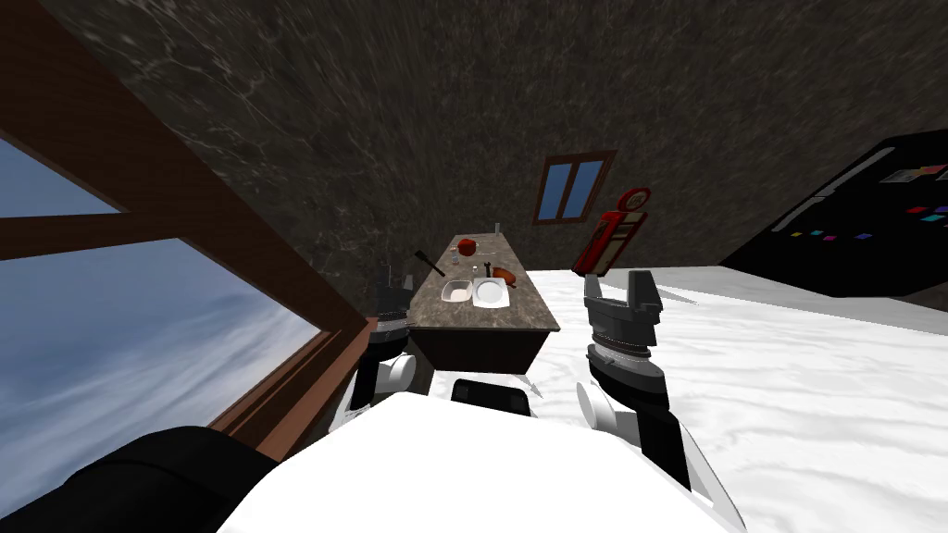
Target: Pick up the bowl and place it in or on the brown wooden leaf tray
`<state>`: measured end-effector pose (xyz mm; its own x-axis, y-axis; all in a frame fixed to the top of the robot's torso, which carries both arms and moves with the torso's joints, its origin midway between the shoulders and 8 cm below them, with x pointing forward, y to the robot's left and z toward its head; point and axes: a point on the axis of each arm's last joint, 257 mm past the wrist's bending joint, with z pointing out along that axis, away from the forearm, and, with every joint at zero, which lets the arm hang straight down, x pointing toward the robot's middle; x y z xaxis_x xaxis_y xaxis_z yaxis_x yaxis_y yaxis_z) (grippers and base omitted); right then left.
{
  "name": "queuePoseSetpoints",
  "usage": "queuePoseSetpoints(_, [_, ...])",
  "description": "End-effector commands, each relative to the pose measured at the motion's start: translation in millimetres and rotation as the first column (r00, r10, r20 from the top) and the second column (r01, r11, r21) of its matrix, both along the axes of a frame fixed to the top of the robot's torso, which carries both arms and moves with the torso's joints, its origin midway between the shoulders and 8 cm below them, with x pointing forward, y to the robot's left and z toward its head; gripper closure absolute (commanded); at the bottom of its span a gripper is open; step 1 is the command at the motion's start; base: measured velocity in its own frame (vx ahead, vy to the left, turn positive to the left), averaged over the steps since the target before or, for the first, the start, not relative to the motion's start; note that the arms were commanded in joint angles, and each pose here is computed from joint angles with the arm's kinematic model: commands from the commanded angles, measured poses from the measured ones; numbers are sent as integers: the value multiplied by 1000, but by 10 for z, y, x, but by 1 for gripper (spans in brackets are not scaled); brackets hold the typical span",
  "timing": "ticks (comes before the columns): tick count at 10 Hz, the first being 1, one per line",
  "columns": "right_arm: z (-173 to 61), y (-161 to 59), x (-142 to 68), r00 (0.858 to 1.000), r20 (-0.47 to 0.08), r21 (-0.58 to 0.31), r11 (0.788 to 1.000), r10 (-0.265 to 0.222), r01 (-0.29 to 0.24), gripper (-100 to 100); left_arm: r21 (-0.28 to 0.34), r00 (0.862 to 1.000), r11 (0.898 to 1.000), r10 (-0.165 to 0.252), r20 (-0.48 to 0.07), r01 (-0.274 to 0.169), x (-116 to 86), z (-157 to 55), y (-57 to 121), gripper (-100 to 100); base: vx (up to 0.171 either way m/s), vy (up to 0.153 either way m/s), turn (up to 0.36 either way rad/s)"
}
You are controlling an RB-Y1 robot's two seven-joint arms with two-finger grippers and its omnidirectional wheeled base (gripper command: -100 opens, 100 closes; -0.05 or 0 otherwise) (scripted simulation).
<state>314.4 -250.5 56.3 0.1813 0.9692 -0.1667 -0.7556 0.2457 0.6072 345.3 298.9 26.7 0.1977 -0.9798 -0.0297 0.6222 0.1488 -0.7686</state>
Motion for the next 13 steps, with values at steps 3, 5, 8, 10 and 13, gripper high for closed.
queuePoseSetpoints(3, [0, 0, 0, 1000, 0, 0, 1000, 0, 0, 0, 27, 997, 999, -32, -66, 34, 109, -84, -21, -100, -15, 5, -50])
queuePoseSetpoints(5, [0, 0, 0, 1000, 0, 0, 1000, 0, 0, 0, 28, 992, 998, -45, -116, 48, 187, -158, -9, -100, -22, 9, -61])
queuePoseSetpoints(8, [0, 0, 0, 1000, 0, 0, 1000, 0, 0, 0, 21, 983, 998, -54, -176, 58, 276, -257, 22, -100, -24, 9, -65])
queuePoseSetpoints(10, [0, 0, 0, 1000, 0, 0, 1000, 0, 0, 0, 14, 976, 998, -56, -210, 61, 323, -316, 44, -100, -16, 4, -42])
queuePoseSetpoints(13, [0, 0, 0, 1000, 0, 0, 1000, 0, 0, 0, -4, 959, 998, -59, -276, 60, 412, -441, 100, -100, -15, 3, -55])
